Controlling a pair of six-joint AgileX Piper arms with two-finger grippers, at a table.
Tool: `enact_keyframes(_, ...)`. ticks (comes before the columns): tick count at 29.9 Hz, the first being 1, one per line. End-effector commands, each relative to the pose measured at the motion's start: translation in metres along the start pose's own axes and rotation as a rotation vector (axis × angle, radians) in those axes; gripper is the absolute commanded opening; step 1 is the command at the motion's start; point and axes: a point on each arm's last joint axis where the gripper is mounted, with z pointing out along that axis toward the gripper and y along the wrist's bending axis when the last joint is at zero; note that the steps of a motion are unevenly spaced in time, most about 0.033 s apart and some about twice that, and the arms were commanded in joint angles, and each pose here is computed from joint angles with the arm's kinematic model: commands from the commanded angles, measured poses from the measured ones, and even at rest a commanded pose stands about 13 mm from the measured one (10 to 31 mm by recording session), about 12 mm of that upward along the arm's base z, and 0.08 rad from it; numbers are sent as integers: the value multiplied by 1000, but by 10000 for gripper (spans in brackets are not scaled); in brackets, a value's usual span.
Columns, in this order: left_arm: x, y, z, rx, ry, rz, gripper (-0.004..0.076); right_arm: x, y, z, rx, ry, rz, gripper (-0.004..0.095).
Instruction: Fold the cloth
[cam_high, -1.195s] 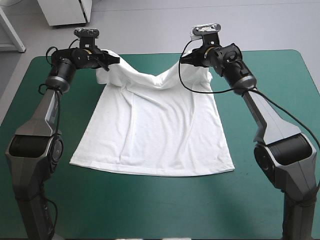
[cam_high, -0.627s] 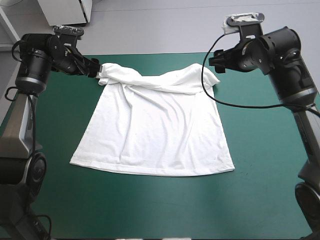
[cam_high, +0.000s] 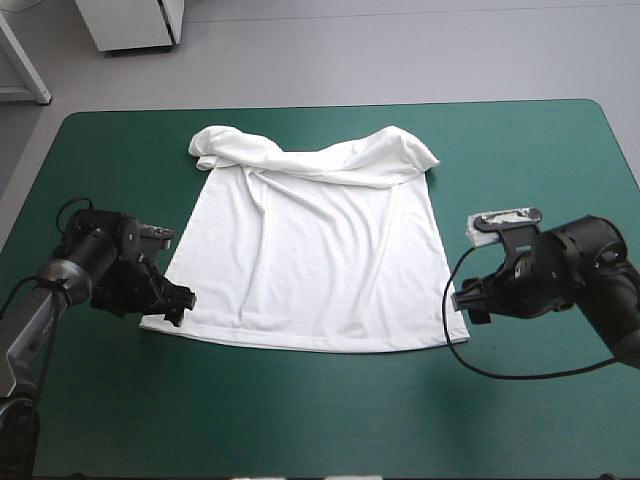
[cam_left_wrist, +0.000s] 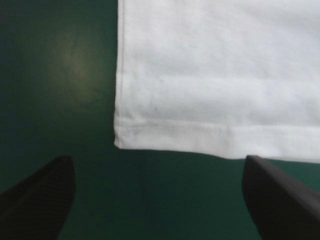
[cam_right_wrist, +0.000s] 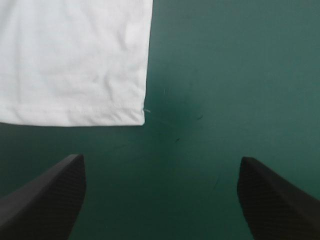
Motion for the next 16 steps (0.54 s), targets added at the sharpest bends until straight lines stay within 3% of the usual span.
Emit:
enact_keyframes(1,2,0,2,-8,-114,-29,653,10,-2,-1,-12,-36,-5,741)
enact_keyframes(5,5,-2,19,-2,-123,-36,653,20,4,15,-71,18,-24,741)
enact_keyframes(10,0,-6,33,42,-114,-42,617,21,9,28,-122,-19,-3,741)
enact_keyframes(13,-3,-14,37,126,-114,-53,478,20,10,37,-125,-41,14,741)
enact_keyframes(16,-5,-19,39,175,-110,-71,267,17,11,48,-121,-12,24,741)
